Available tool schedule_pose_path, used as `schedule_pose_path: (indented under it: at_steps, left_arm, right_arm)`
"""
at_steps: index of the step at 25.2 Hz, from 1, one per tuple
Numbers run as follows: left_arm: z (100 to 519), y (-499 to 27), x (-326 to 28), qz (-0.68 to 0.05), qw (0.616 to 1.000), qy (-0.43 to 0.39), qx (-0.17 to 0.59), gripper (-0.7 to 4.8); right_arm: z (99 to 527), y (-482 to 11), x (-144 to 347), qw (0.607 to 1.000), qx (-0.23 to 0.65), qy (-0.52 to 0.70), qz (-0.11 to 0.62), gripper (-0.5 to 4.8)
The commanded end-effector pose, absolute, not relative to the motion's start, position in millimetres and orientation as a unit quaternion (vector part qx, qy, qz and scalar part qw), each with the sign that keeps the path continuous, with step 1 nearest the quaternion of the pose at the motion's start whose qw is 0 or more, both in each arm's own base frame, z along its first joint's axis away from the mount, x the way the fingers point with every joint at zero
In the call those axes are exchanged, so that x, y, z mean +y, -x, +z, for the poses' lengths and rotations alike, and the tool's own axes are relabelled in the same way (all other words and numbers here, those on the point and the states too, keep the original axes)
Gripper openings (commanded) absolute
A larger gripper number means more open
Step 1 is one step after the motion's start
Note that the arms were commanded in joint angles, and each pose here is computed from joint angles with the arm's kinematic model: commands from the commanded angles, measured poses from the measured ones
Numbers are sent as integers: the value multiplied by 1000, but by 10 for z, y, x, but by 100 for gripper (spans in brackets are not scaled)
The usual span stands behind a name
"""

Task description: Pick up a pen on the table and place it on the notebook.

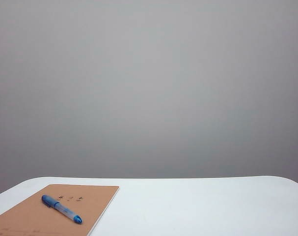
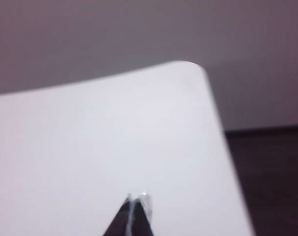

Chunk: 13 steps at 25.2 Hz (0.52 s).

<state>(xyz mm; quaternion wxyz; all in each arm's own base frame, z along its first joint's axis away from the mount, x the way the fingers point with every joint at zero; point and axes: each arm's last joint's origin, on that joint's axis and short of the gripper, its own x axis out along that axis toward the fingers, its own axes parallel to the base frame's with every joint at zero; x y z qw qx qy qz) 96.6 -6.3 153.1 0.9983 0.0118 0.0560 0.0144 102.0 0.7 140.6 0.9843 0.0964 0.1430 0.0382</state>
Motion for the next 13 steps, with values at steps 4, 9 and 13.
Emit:
schedule_pose_path:
  at_steps: [4,9,13]
  left_arm:
    - [1553,-965,-62,15,999,-11,50,-5]
    - [1550,-965,-62,15,999,-11,51,-5]
    - [1550,-965,-61,15,998,-11,51,-5]
  right_arm:
    - [1680,-974,55,987,-6,-84,133,-6]
    - [1577,-972,15,993,38,-91,59,-6]
    - [1503,-966,-17,992,71,-101,0,-6]
